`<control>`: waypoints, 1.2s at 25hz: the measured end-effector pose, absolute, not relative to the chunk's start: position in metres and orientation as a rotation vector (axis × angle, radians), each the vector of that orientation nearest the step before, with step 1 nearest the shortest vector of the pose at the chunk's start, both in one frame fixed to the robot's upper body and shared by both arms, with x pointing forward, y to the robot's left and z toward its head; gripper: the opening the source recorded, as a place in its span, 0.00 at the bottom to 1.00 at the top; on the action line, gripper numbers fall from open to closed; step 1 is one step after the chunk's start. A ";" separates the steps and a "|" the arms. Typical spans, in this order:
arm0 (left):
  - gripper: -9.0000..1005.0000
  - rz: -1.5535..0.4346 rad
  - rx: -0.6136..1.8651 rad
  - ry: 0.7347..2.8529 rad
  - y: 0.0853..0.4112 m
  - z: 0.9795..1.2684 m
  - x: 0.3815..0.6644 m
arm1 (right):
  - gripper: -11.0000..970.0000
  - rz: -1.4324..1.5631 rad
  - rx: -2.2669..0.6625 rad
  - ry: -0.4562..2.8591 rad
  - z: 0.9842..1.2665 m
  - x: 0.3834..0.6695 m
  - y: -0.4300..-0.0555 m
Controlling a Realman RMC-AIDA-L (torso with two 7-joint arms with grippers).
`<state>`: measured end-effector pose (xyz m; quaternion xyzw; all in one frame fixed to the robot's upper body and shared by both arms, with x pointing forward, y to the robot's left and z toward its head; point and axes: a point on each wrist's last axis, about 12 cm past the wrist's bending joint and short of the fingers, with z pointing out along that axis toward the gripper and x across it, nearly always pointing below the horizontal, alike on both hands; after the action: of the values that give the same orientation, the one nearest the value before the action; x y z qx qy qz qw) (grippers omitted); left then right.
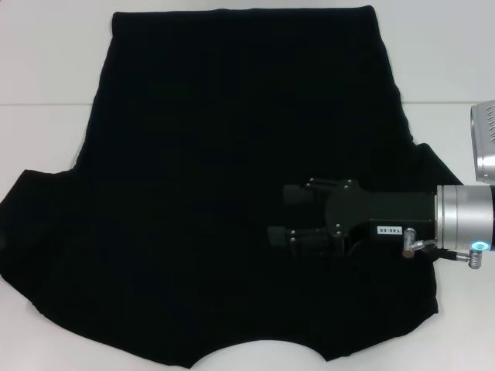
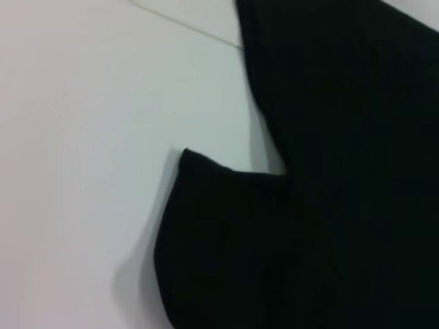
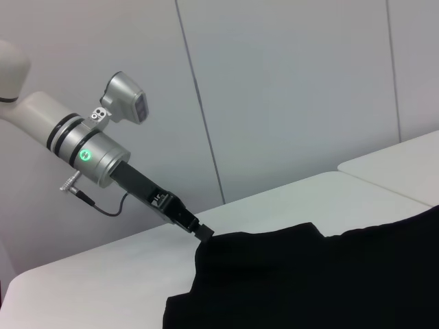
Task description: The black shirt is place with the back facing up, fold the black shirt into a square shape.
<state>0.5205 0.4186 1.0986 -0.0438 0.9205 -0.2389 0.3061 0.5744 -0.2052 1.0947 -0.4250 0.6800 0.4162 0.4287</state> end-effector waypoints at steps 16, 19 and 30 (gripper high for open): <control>0.01 -0.791 -0.001 2.351 0.388 1.105 0.549 | 0.91 1.027 -1.059 1.705 1.091 0.573 -0.208; 0.01 -0.835 0.085 2.326 0.369 1.106 0.563 | 0.91 1.025 -1.059 1.703 1.091 0.572 -0.208; 0.04 -0.896 0.497 2.324 0.297 1.098 0.585 | 0.91 1.030 -1.062 1.702 1.090 0.571 -0.209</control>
<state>0.5848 0.2974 1.0981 0.1870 0.8740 -0.3369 0.2961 0.5711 -0.2085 1.0905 -0.4253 0.6817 0.4127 0.4291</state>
